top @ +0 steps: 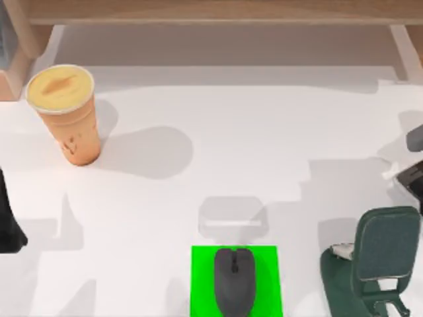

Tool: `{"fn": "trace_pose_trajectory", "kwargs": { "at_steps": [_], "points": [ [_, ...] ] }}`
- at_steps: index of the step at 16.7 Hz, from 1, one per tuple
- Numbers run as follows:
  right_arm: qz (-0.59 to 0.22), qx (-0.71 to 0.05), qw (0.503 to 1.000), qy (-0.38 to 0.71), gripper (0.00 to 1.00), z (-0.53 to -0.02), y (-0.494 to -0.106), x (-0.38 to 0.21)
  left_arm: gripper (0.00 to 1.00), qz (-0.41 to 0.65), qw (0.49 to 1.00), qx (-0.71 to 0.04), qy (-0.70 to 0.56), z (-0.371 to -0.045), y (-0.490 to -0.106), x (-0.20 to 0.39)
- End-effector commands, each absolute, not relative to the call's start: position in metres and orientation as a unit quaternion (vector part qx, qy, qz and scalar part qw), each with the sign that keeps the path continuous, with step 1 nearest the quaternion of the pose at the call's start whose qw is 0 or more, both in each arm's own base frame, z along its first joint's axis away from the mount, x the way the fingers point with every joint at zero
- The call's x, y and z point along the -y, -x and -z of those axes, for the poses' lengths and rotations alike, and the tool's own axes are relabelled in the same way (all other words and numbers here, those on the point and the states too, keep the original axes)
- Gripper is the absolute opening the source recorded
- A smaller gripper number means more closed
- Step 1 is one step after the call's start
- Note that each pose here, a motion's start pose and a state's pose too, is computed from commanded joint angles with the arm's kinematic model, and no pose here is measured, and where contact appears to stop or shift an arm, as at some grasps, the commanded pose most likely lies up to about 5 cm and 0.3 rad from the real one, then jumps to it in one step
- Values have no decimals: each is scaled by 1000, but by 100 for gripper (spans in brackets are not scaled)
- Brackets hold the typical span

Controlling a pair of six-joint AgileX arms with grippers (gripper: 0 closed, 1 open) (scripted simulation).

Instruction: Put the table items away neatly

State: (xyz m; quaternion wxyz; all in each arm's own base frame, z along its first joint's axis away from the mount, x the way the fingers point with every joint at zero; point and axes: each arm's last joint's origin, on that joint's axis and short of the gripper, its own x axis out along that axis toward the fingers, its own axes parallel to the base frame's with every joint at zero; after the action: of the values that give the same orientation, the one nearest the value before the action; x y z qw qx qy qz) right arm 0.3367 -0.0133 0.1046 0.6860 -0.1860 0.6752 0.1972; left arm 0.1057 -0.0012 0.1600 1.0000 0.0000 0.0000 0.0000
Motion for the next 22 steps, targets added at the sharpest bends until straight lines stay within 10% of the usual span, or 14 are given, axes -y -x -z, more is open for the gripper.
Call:
{"fn": "trace_pose_trajectory", "kwargs": {
  "at_steps": [15, 22],
  "points": [
    [-190, -667, 695, 191, 0, -147, -337, 10, 100, 0, 1000, 0, 0, -160, -106, 1],
    [-47, -558, 786, 262, 0, -252, -302, -79, 100, 0, 1000, 0, 0, -160, -106, 1]
  ]
}}
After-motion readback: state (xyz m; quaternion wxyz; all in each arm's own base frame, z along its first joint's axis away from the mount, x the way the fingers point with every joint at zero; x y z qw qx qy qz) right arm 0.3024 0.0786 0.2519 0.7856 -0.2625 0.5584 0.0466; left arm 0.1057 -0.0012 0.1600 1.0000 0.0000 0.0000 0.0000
